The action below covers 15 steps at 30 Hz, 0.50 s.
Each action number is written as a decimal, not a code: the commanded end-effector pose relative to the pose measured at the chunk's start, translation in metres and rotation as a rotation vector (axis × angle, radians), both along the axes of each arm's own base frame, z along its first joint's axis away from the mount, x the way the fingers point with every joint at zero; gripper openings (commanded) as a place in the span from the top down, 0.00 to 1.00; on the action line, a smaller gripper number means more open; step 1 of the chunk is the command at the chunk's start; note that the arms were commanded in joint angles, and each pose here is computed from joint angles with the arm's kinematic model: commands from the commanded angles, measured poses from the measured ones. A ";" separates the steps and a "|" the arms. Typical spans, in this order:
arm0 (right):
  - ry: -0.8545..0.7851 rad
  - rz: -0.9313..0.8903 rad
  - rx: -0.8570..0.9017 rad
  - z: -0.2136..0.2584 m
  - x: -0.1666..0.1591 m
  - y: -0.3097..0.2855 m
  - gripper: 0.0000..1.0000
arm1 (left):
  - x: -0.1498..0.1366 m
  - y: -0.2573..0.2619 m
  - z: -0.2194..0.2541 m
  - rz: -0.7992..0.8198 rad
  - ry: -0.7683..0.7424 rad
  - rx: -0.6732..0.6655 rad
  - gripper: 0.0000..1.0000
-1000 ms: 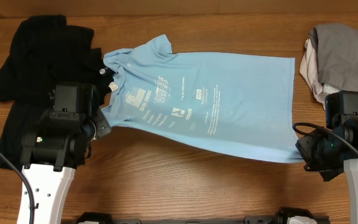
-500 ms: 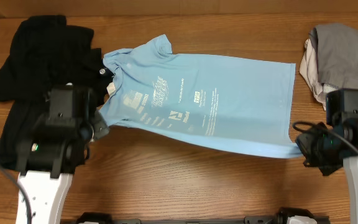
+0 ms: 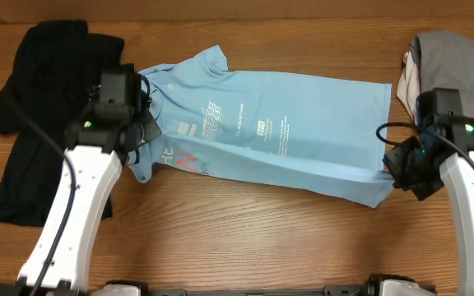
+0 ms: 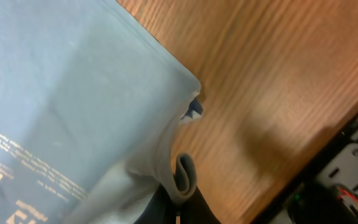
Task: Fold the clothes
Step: 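Lift the bottom edge with both grippers and fold it up toward the collar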
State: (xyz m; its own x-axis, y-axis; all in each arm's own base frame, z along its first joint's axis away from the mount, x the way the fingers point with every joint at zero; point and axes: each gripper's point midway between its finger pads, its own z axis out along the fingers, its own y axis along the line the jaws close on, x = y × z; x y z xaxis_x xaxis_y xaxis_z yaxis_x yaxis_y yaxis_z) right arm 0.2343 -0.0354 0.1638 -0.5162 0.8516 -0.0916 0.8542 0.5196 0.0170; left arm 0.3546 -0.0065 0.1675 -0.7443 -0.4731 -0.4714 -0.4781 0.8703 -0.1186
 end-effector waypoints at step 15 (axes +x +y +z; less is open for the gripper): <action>0.000 0.037 -0.033 -0.049 0.065 -0.013 0.96 | 0.053 0.000 -0.042 0.023 -0.026 0.015 0.96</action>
